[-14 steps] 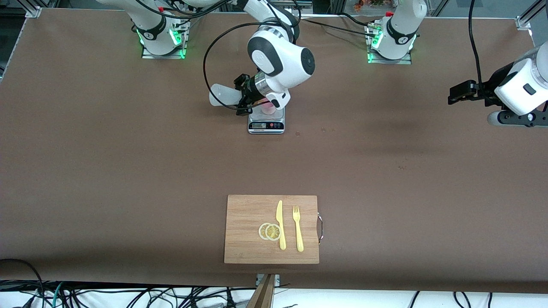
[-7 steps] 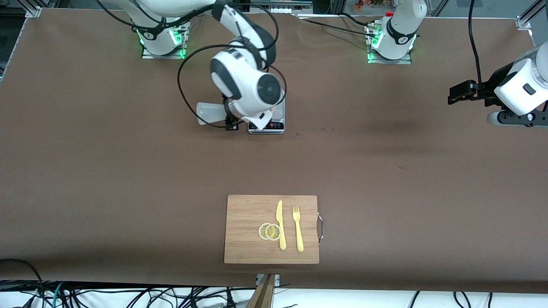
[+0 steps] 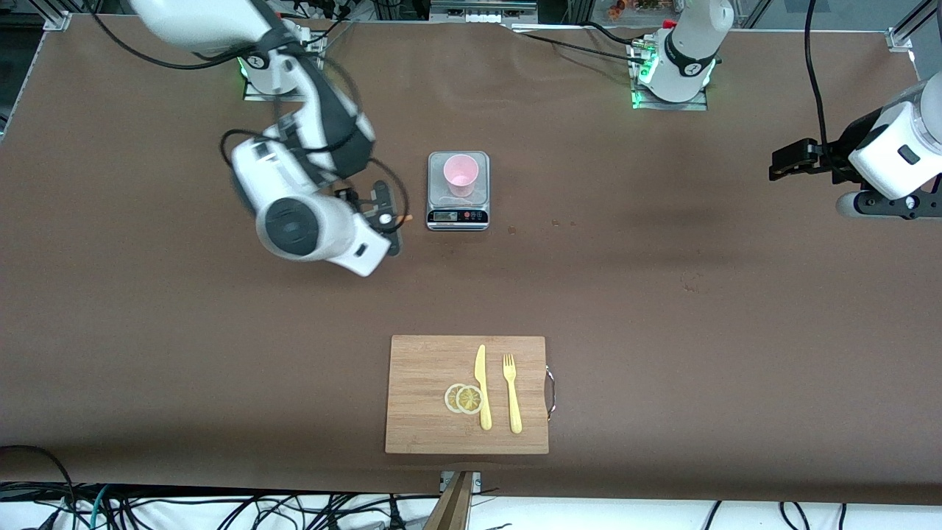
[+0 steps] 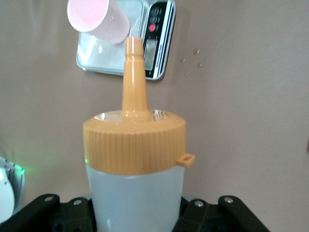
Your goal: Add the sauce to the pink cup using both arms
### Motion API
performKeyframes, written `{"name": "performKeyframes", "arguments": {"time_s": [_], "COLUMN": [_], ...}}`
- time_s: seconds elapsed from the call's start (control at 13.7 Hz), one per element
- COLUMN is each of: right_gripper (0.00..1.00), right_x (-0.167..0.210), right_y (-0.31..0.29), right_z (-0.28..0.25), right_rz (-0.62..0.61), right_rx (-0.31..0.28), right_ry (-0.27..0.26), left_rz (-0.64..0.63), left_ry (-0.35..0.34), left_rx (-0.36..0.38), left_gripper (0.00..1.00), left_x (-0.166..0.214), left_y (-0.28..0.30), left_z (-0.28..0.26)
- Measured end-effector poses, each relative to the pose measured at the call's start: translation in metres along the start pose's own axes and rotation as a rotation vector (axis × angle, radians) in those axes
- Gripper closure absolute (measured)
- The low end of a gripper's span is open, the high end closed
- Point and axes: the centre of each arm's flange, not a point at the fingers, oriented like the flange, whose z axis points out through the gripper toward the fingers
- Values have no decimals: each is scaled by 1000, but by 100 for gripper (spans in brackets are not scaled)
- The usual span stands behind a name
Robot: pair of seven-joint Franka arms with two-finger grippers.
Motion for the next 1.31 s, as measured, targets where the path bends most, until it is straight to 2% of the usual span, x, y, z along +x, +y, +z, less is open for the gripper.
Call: {"name": "performKeyframes", "arguments": {"time_s": [0.15,0.36,0.51,0.73,0.8,0.95,1.31], "right_gripper": [73,73,73,73,73,73,73], "right_x": [-58,-152,-209,-258,-267,-281,-309], "right_y": [11,18,13,-4,-9,-17,-26], "right_z": [-11,-7,25,94,117,151,190], "right_rz": [-15,-43,-76,-135,-149,-184,-267], "right_rx": [4,-14,-29,-63,-73,-87,-125], "right_ry": [161,467,682,917,971,1044,1149], "left_rz": [0,0,0,0,0,0,1], "left_ry": [1,1,2,2,2,2,2], "left_rx": [0,0,-1,-1,-1,-1,-1], "left_gripper": [0,0,0,0,0,0,0], "left_x": [0,0,0,0,1,1,0], "left_y": [0,0,0,0,0,0,1], "left_z": [0,0,0,0,0,0,0]}}
